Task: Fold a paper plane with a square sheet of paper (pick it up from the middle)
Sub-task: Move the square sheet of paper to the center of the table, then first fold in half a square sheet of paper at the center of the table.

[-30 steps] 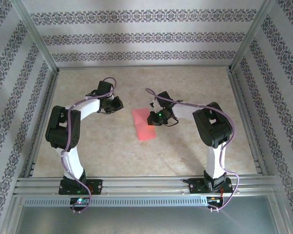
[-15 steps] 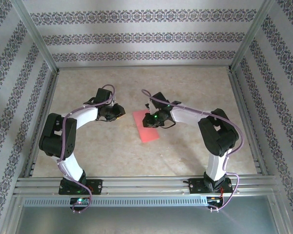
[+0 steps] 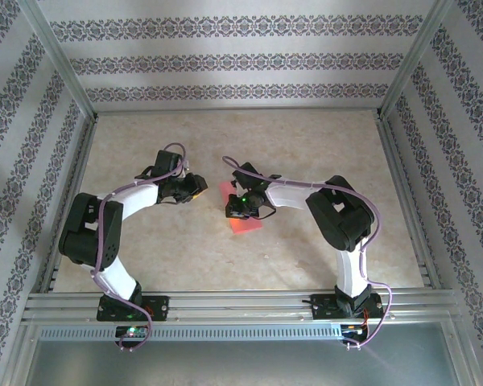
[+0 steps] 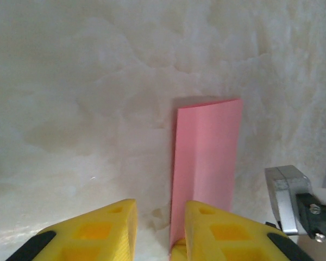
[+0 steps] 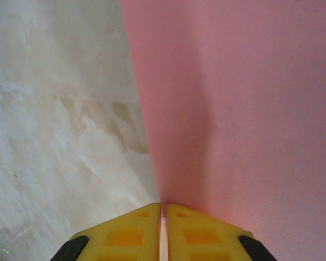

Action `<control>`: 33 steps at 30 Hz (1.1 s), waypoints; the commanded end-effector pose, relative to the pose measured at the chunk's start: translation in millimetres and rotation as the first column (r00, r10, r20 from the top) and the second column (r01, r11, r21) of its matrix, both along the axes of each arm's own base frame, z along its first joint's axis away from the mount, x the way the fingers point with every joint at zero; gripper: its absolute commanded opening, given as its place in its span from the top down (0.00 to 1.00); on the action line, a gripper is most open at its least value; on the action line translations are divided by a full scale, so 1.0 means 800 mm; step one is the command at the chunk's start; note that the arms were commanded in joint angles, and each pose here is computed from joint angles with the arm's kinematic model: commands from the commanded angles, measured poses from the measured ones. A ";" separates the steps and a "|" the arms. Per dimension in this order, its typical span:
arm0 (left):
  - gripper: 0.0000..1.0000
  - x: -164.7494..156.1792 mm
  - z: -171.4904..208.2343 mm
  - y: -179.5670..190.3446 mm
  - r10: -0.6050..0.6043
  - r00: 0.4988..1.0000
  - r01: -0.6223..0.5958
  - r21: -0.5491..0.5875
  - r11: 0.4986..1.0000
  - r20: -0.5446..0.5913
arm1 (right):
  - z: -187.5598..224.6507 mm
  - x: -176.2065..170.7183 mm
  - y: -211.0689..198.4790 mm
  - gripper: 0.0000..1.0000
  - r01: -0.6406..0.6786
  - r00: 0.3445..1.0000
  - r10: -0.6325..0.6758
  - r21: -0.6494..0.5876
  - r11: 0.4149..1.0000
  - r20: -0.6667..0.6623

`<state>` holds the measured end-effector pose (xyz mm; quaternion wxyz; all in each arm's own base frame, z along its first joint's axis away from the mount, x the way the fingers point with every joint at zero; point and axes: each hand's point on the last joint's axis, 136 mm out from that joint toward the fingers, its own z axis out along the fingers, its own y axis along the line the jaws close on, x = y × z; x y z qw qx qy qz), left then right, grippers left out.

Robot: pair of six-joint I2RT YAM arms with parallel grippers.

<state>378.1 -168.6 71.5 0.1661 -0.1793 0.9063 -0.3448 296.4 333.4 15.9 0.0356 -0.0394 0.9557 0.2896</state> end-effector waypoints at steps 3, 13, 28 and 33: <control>0.71 0.000 0.014 -0.043 -0.102 0.994 0.104 -0.096 0.990 0.027 | -0.016 -0.026 -0.034 0.87 -0.178 0.984 0.176 -0.063 0.982 -0.042; 0.82 -0.014 -0.013 -0.125 -0.203 0.979 0.200 -0.164 0.966 0.002 | -0.009 -0.036 -0.049 0.87 -0.260 0.961 0.267 0.089 0.961 -0.074; 0.90 -0.007 -0.079 -0.109 -0.141 0.986 0.138 -0.035 0.990 -0.087 | -0.016 -0.040 -0.054 0.88 -0.238 0.966 0.242 0.057 0.970 -0.086; 0.90 -0.010 -0.088 -0.107 -0.140 0.985 0.138 -0.025 0.990 -0.103 | 0.012 -0.034 -0.037 0.88 -0.214 0.974 0.221 0.119 0.970 -0.056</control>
